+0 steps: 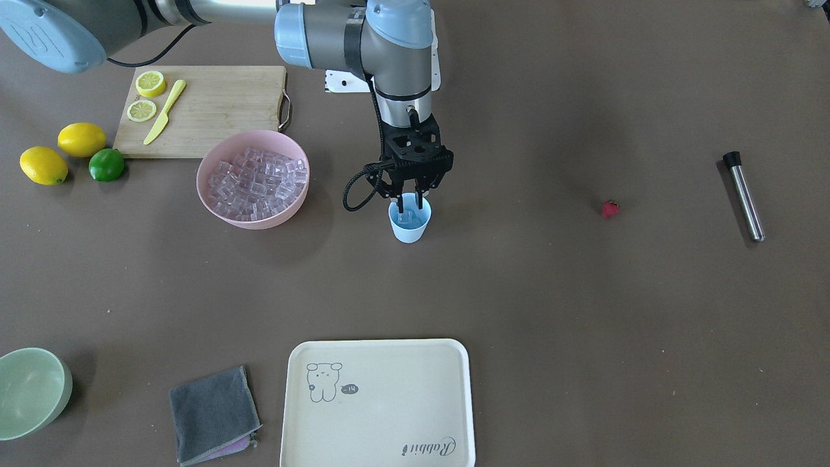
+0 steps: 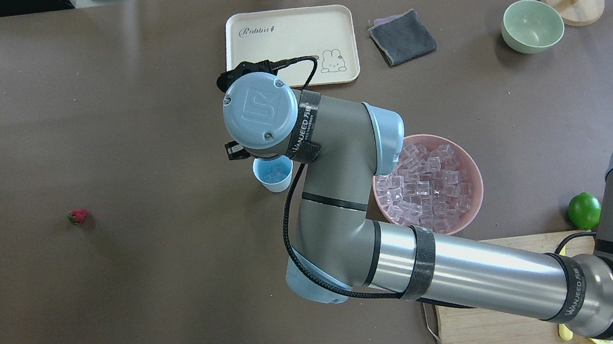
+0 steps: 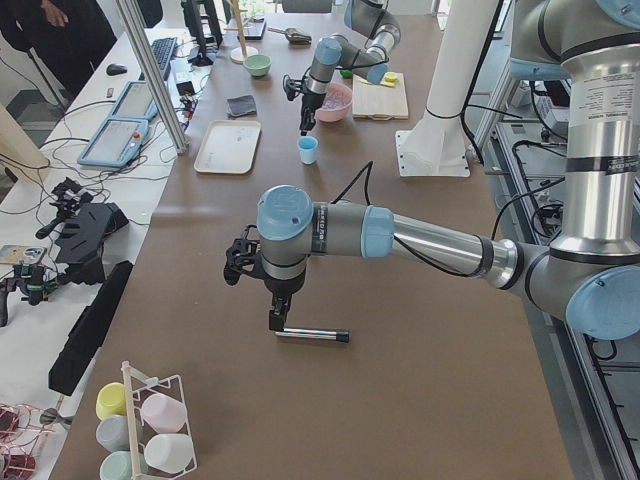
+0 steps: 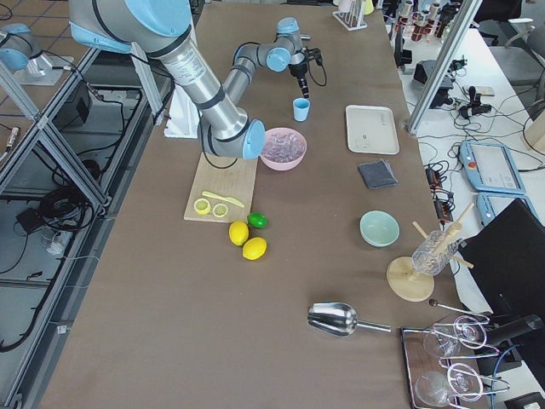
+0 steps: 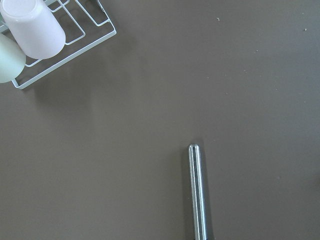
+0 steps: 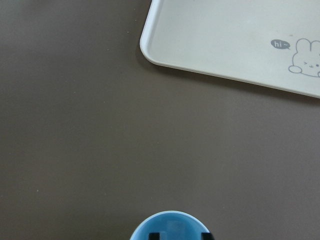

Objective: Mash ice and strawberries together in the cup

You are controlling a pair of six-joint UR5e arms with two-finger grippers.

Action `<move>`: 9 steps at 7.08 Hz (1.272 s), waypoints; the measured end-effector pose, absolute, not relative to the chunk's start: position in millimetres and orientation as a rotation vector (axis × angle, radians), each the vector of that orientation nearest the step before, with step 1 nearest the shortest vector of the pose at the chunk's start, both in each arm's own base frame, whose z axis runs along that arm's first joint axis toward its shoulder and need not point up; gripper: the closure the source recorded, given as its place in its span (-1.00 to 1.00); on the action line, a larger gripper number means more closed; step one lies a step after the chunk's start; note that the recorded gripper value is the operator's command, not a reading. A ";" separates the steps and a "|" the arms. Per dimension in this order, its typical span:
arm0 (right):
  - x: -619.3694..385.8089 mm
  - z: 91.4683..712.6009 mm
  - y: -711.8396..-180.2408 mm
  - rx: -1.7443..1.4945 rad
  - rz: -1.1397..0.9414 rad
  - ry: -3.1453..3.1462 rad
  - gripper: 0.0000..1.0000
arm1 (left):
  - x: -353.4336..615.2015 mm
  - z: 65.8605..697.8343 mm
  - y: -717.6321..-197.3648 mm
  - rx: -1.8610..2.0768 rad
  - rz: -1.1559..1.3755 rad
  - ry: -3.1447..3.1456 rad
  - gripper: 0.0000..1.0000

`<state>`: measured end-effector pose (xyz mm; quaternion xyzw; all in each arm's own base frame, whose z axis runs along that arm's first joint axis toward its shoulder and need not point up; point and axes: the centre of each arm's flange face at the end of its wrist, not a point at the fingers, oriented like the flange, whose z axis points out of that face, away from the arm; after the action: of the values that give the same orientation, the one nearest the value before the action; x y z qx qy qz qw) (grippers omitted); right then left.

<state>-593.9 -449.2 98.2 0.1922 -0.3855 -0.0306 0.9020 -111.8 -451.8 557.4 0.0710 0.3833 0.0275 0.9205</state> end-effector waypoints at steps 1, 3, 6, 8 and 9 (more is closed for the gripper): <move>-597.8 101.9 -451.7 0.412 -0.062 -0.811 -1.00 | -111.8 557.9 -451.9 0.145 0.057 0.788 -0.98; -586.0 121.2 -460.3 0.433 -0.091 -0.795 -1.00 | -111.9 554.4 -453.5 0.151 0.057 0.787 -0.98; -465.9 218.3 -500.2 0.412 -0.199 -0.762 -1.00 | -88.6 543.1 -464.3 0.126 0.048 0.789 -0.98; -356.7 288.4 -530.5 0.379 -0.288 -0.751 -1.00 | -44.1 529.4 -476.7 0.077 0.042 0.801 -0.98; -312.4 318.6 -543.0 0.371 -0.330 -0.738 -1.00 | -15.8 517.6 -481.6 0.057 0.025 0.809 -0.98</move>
<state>-312.4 -543.0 318.6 0.1793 -0.3571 -0.1597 0.9027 -15.8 -481.6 517.6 0.0275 0.3934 0.0120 0.9189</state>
